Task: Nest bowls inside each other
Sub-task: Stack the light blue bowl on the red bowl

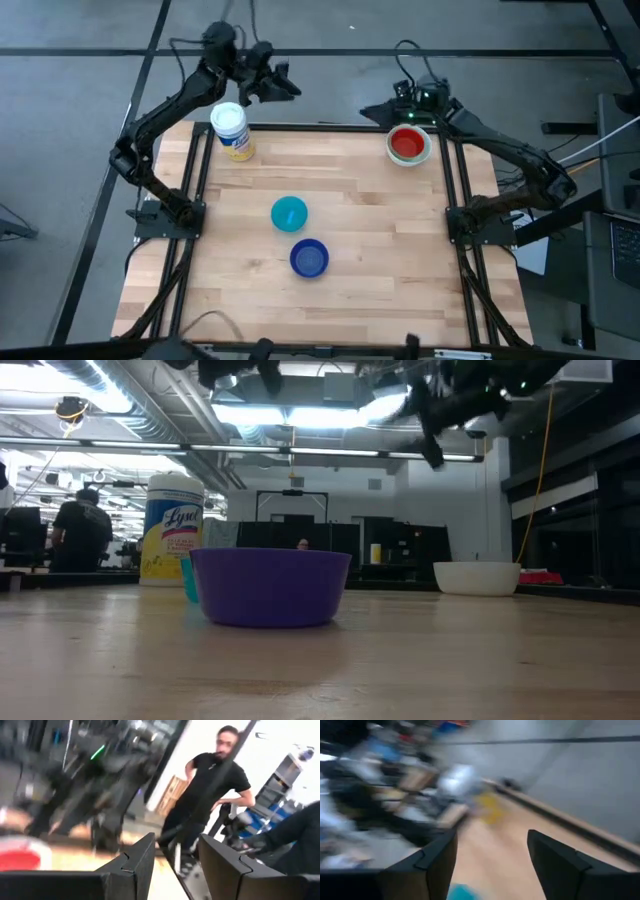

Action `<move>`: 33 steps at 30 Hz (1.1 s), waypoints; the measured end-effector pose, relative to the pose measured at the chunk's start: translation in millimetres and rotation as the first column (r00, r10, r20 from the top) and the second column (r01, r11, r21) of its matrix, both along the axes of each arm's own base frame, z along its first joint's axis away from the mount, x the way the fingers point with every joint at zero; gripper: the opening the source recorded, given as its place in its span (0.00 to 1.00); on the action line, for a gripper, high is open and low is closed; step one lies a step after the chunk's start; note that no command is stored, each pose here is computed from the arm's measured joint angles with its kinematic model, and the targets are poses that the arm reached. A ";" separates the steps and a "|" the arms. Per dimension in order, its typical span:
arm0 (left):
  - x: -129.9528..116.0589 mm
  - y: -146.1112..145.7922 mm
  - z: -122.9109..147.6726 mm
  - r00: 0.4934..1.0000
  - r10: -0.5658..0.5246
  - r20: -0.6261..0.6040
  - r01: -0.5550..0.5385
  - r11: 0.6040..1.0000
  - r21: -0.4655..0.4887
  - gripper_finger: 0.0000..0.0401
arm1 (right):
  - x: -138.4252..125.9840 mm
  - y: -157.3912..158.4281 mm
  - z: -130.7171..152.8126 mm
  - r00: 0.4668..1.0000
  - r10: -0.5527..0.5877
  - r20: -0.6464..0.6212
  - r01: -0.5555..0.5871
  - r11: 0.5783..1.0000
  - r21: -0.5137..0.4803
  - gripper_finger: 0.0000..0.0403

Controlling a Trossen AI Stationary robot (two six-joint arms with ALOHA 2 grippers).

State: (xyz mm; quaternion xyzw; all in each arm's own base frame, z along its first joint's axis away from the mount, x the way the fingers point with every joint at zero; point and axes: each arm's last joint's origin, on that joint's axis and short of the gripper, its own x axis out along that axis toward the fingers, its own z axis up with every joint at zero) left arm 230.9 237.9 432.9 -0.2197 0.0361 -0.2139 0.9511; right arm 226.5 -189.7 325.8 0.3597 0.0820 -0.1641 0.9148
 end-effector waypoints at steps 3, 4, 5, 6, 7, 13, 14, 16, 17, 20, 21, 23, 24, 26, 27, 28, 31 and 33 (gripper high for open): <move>3.6 -3.1 -34.4 0.987 0.024 -0.161 -0.037 0.996 -0.084 0.37 | 6.2 20.2 18.0 0.990 0.087 0.115 -0.088 0.996 0.001 0.55; 3.5 -6.6 -48.4 0.972 0.037 -0.230 -0.061 0.993 -0.100 0.37 | 6.8 26.5 21.8 0.986 0.104 0.129 -0.105 0.995 0.001 0.54; 2.1 -11.6 -62.6 0.950 0.044 -0.309 -0.081 0.991 -0.108 0.37 | 7.7 33.0 24.6 0.983 0.123 0.136 -0.124 0.992 -0.001 0.53; 0.1 -17.4 -75.6 0.920 0.048 -0.389 -0.096 0.990 -0.106 0.37 | 9.0 38.9 26.8 0.980 0.140 0.143 -0.141 0.990 -0.003 0.52; -1.2 -24.4 -87.3 0.884 0.050 -0.465 -0.103 0.990 -0.091 0.37 | 9.9 44.1 28.7 0.977 0.155 0.149 -0.156 0.988 -0.005 0.51; 0.7 -72.6 -142.0 0.632 -0.012 -0.775 -0.048 0.997 -0.054 0.37 | 18.5 71.1 39.4 0.949 0.230 0.216 -0.235 0.972 -0.003 0.50; 2.2 -80.3 -147.9 0.599 -0.003 -0.801 -0.038 0.999 -0.032 0.37 | 19.9 73.8 40.2 0.946 0.234 0.223 -0.239 0.971 -0.002 0.51; 5.2 -92.2 -161.7 0.507 0.043 -0.861 -0.033 0.999 0.031 0.37 | 22.5 79.1 41.4 0.941 0.244 0.235 -0.251 0.968 -0.002 0.52; 6.4 -97.4 -168.2 0.457 0.078 -0.886 -0.033 0.997 0.071 0.37 | 23.8 81.7 41.4 0.941 0.245 0.235 -0.252 0.968 -0.001 0.52; 6.6 -107.9 -185.3 0.333 0.174 -0.927 -0.026 0.984 0.176 0.37 | 27.9 90.6 41.5 0.940 0.249 0.235 -0.255 0.967 -0.003 0.53; 6.2 -110.8 -190.7 0.306 0.188 -0.933 -0.024 0.981 0.190 0.37 | 29.2 93.6 41.7 0.938 0.252 0.237 -0.258 0.966 -0.005 0.54; 6.6 -114.7 -200.1 0.285 0.199 -0.938 -0.038 0.980 0.196 0.37 | 31.5 99.4 42.1 0.936 0.257 0.240 -0.263 0.965 -0.008 0.54; 6.6 -116.2 -204.3 0.277 0.199 -0.940 -0.049 0.980 0.193 0.37 | 32.4 101.6 42.1 0.936 0.257 0.239 -0.263 0.965 -0.009 0.54; 7.7 -118.1 -211.3 0.278 0.204 -0.939 -0.074 0.979 0.191 0.37 | 34.1 106.2 42.1 0.936 0.259 0.239 -0.264 0.964 -0.009 0.54; 8.8 -119.1 -214.6 0.286 0.208 -0.935 -0.084 0.978 0.192 0.37 | 34.9 108.2 42.1 0.937 0.256 0.239 -0.261 0.965 -0.009 0.53; 9.7 -119.5 -217.1 0.292 0.212 -0.933 -0.096 0.977 0.192 0.37 | 35.6 110.3 42.1 0.937 0.253 0.240 -0.259 0.966 -0.006 0.53; 13.0 -120.3 -221.4 0.316 0.226 -0.921 -0.121 0.973 0.198 0.37 | 37.4 115.5 43.3 0.935 0.248 0.252 -0.255 0.967 -0.005 0.52; 13.5 -120.8 -225.2 0.323 0.232 -0.918 -0.136 0.971 0.198 0.37 | 38.4 118.6 44.1 0.934 0.246 0.259 -0.253 0.968 -0.007 0.52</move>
